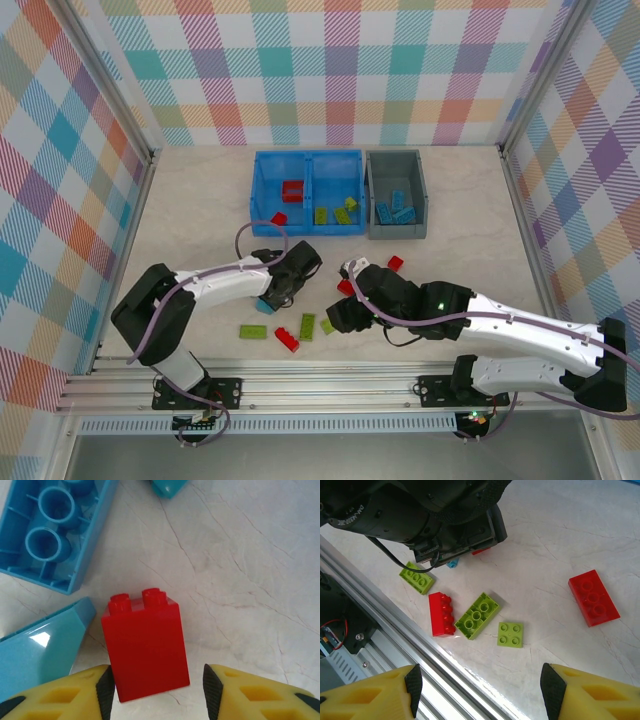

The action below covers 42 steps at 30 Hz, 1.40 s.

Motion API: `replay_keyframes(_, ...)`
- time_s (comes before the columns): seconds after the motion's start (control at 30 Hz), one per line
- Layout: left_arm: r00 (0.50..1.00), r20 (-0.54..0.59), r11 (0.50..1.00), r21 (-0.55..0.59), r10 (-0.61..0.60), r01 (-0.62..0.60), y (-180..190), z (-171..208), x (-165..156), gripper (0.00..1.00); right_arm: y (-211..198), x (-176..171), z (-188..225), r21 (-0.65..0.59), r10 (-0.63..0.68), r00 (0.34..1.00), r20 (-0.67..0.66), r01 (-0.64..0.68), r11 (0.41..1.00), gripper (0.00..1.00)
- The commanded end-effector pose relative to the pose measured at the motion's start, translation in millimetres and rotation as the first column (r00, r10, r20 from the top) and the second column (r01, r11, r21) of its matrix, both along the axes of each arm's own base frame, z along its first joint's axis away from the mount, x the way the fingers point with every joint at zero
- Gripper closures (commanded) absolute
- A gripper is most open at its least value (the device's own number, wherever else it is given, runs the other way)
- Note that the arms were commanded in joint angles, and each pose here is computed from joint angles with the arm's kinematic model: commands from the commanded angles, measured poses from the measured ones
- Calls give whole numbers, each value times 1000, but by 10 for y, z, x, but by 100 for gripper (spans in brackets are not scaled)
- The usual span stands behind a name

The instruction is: Sort the legos into containers by color

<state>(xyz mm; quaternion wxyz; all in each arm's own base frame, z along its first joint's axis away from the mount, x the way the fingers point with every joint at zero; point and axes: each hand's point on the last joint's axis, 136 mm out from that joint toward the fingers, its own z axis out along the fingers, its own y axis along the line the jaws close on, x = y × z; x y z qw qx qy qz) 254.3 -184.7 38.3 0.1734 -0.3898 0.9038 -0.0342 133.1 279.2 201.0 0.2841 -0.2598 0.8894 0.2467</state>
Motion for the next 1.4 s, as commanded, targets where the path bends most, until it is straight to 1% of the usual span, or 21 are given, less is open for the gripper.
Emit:
replay_keyframes(0.0,1000,6,1000,23,-14,14,20,9,113,54,-40,-8,12,8,-20,1000,-3,20,1000,34)
replay_keyframes(0.2,999,24,998,45,-43,42,4,47,181,69,-56,-12,6,8,-23,1000,-4,23,1000,34)
replay_keyframes(0.33,995,63,995,75,-74,70,38,240,236,72,-76,9,47,15,-35,999,8,35,999,34)
replay_keyframes(0.43,983,124,986,110,-135,122,40,588,346,72,-130,90,146,30,-74,997,30,73,997,35)
replay_keyframes(0.47,973,152,980,125,-173,154,24,756,414,72,-153,140,197,44,-96,995,34,94,995,35)
replay_keyframes(0.6,938,196,948,197,-287,249,62,1302,690,72,-194,360,404,128,-166,985,46,159,979,35)
replay_keyframes(0.67,923,201,935,209,-329,288,103,1462,858,72,-192,478,458,163,-194,980,32,186,969,35)
replay_keyframes(0.77,902,182,913,193,-392,358,160,1572,1135,72,-157,669,496,185,-233,973,5,228,956,35)
replay_keyframes(0.8,894,177,903,211,-413,375,192,1609,1235,72,-140,737,495,185,-248,969,-6,245,952,35)
replay_keyframes(0.93,858,138,856,253,-494,452,248,1567,1581,72,-22,974,542,230,-286,957,-53,291,929,35)
replay_keyframes(1.1,841,23,798,330,-541,504,347,1338,1932,73,121,1173,570,235,-314,947,-74,322,917,35)
replay_keyframes(1.23,841,-11,792,329,-541,514,379,1126,2163,73,155,1200,546,246,-313,946,-86,324,913,35)
replay_keyframes(1.37,823,-36,772,326,-567,546,330,929,2367,73,135,1180,476,235,-312,945,-99,327,915,35)
